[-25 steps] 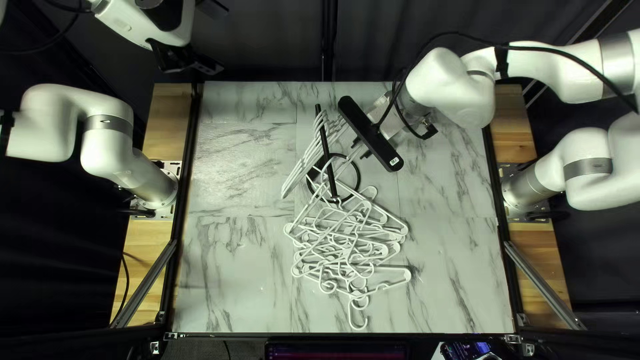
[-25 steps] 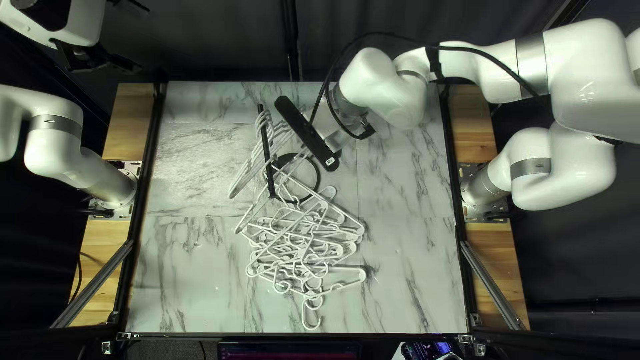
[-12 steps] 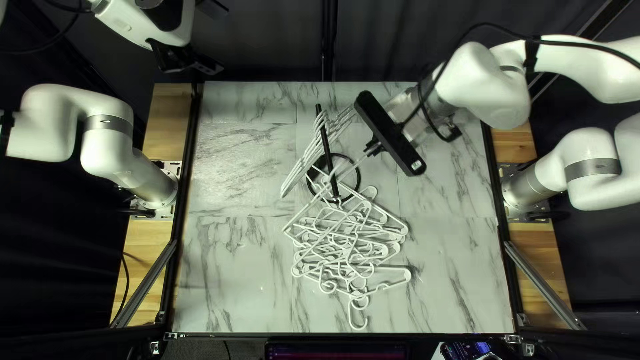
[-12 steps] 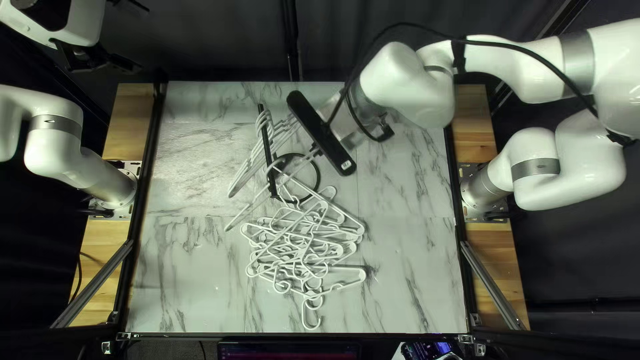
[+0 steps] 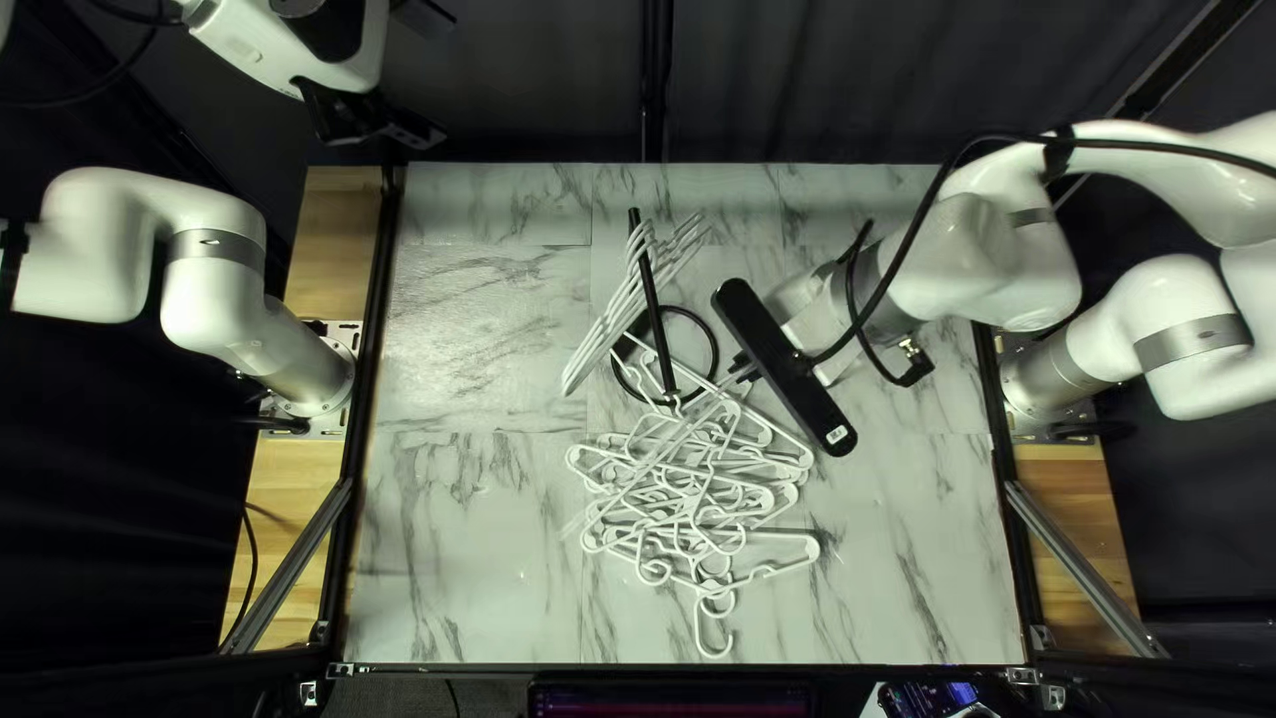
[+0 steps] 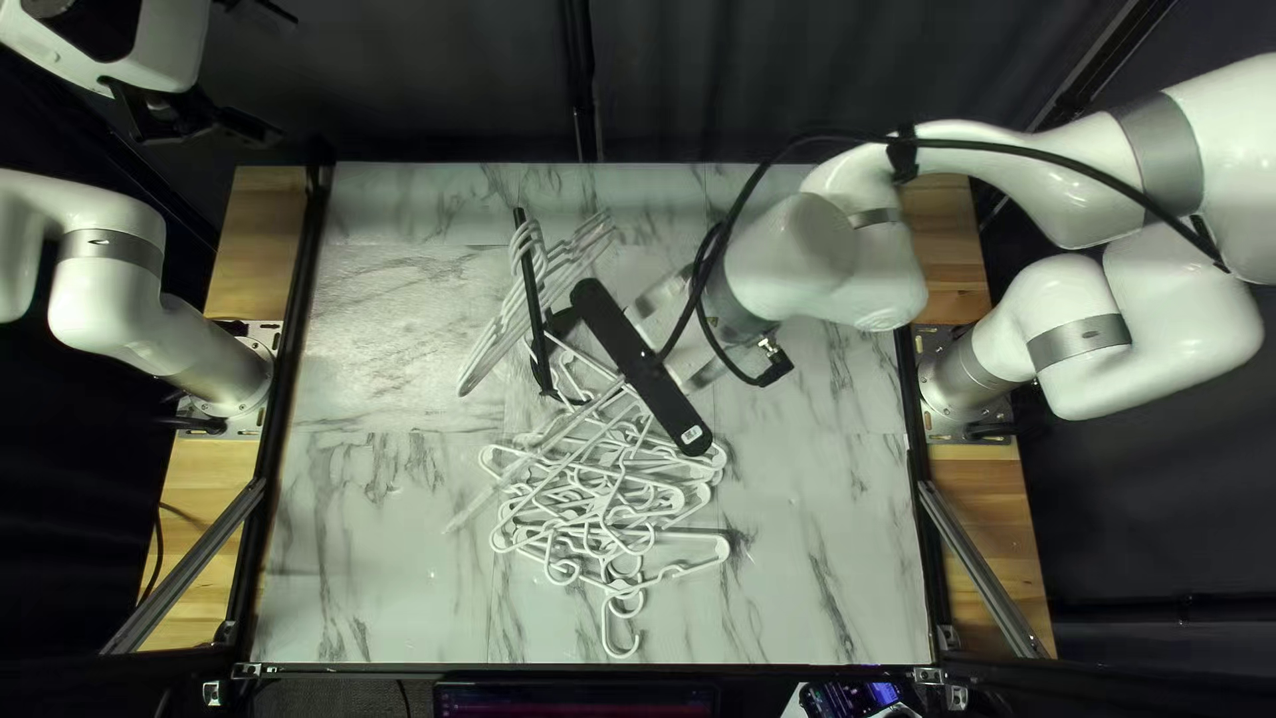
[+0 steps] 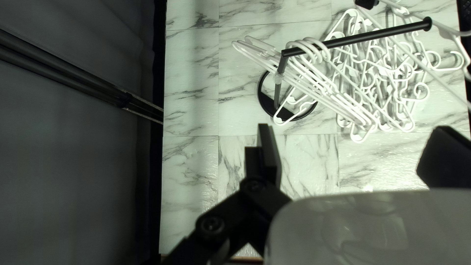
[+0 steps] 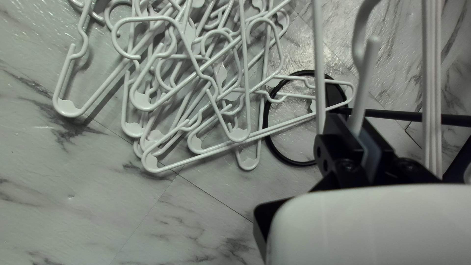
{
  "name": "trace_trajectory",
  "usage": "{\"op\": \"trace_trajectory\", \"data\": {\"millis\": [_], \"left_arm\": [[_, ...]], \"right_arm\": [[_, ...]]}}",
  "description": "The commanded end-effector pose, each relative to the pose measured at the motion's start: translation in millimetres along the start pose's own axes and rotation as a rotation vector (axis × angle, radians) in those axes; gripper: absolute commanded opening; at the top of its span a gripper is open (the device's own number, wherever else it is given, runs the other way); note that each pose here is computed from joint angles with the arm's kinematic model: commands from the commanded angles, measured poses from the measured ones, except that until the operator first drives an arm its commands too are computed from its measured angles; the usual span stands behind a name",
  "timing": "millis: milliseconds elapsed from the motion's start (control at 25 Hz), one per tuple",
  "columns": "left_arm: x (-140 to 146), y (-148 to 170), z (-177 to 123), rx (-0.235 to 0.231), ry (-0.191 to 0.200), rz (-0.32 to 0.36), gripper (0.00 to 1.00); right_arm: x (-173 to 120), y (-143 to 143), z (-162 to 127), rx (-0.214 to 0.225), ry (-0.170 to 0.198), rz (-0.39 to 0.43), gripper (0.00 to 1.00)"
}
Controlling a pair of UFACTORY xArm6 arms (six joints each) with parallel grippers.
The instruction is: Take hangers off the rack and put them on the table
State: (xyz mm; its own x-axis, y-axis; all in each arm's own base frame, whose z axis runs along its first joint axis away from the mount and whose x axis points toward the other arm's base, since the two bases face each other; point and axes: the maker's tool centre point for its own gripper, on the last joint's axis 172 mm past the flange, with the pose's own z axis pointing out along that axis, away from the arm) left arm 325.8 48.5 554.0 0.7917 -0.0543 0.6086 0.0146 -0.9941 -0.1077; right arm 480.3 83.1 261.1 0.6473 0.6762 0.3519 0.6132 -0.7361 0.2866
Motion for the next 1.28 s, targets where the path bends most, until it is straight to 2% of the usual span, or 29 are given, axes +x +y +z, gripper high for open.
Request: {"op": "trace_trajectory", "data": {"millis": [40, 200, 320, 360, 400, 440, 520, 560, 600, 640, 680, 1120, 1200, 1280], "left_arm": [[0, 0, 0, 0.0, 0.0, 0.0, 1.0], [0, 0, 0, 0.0, 0.0, 0.0, 1.0], [0, 0, 0, 0.0, 0.0, 0.0, 1.0], [0, 0, 0, 0.0, 0.0, 0.0, 1.0], [0, 0, 0, 0.0, 0.0, 0.0, 1.0], [0, 0, 0, 0.0, 0.0, 0.0, 1.0], [0, 0, 0, 0.0, 0.0, 0.0, 1.0], [0, 0, 0, 0.0, 0.0, 0.0, 1.0], [0, 0, 0, 0.0, 0.0, 0.0, 1.0], [0, 0, 0, 0.0, 0.0, 0.0, 1.0], [0, 0, 0, 0.0, 0.0, 0.0, 1.0], [0, 0, 0, 0.0, 0.0, 0.0, 1.0], [0, 0, 0, 0.0, 0.0, 0.0, 1.0], [0, 0, 0, 0.0, 0.0, 0.0, 1.0]], "right_arm": [[9, -9, 4, -0.001, -0.005, -0.004, 0.0], [16, -35, 5, -0.019, -0.031, 0.017, 0.0], [16, -62, 0, -0.069, -0.069, 0.064, 0.0], [16, -72, -1, -0.116, -0.085, 0.073, 0.0], [16, -74, -1, -0.14, -0.093, 0.075, 0.0], [20, -81, 6, -0.207, -0.106, 0.059, 0.0], [25, -85, 20, -0.284, -0.116, 0.031, 0.0], [26, -88, 31, -0.338, -0.121, 0.01, 0.0], [25, -90, 37, -0.365, -0.123, 0.005, 0.0], [18, -97, 43, -0.423, -0.141, 0.022, 0.0], [17, -99, 44, -0.437, -0.146, 0.027, 0.0], [17, -99, 44, -0.437, -0.146, 0.027, 0.0], [27, -103, 47, -0.431, -0.145, 0.017, 0.0], [39, -107, 50, -0.515, -0.164, 0.032, 0.0]]}}
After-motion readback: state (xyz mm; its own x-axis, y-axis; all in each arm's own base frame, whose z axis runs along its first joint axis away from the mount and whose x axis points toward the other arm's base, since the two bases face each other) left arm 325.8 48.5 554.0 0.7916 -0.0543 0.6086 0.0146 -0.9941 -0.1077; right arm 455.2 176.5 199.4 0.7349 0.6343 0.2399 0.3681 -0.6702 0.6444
